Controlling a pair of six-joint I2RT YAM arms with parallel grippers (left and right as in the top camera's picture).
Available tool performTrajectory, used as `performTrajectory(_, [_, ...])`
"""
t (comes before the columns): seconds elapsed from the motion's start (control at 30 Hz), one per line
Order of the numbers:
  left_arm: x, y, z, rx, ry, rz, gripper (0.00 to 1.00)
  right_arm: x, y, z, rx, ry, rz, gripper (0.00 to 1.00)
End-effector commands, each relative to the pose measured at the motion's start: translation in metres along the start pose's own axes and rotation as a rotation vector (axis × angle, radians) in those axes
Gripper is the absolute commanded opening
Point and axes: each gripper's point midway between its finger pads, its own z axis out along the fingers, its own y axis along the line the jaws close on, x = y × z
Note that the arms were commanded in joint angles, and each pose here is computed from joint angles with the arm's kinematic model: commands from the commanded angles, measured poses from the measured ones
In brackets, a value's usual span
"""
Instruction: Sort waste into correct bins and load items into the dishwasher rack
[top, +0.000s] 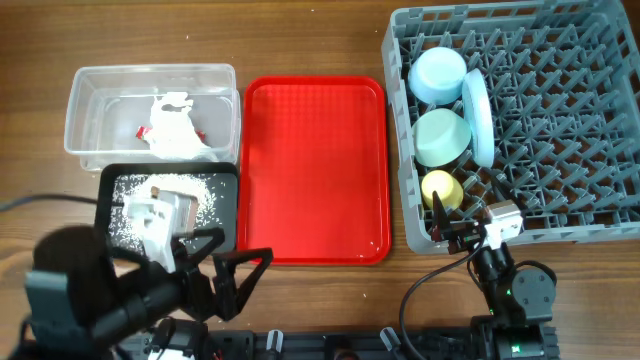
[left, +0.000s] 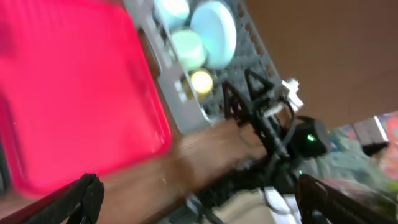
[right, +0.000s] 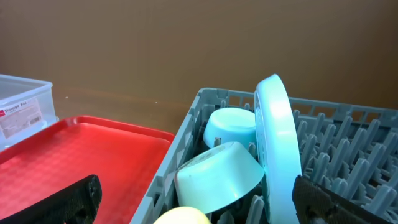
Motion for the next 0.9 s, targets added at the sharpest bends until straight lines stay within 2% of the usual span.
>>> performTrajectory(0.0, [0.006,0.01,0.006,0.022,-0.121,0.098,1.0,-0.002,-0.001,0.0,0.006,-0.009,0.015,1.0])
performTrajectory(0.1, [-0.005,0.011,0.011,0.066,-0.27,0.218,1.0,-0.002,-0.001,0.0,0.005,-0.009,0.015,1.0])
performTrajectory(0.23, [-0.032,0.02,0.011,0.067,-0.556,0.39,0.99,-0.002,-0.001,0.0,0.006,-0.009,0.016,1.0])
performTrajectory(0.4, [-0.047,0.047,0.014,-0.011,-0.766,0.437,1.0,-0.002,-0.001,0.0,0.006,-0.009,0.015,1.0])
performTrajectory(0.57, [-0.041,0.096,0.026,-0.149,-0.848,0.376,1.0,-0.002,-0.001,0.0,0.006,-0.009,0.015,0.99])
performTrajectory(0.73, [-0.031,0.126,0.031,-0.234,-0.892,0.337,1.0,-0.002,-0.001,0.0,0.006,-0.009,0.015,1.0])
performTrajectory(0.87, [-0.024,0.139,0.041,-0.259,-0.872,0.319,1.0,-0.002,-0.001,0.0,0.006,-0.009,0.015,1.0])
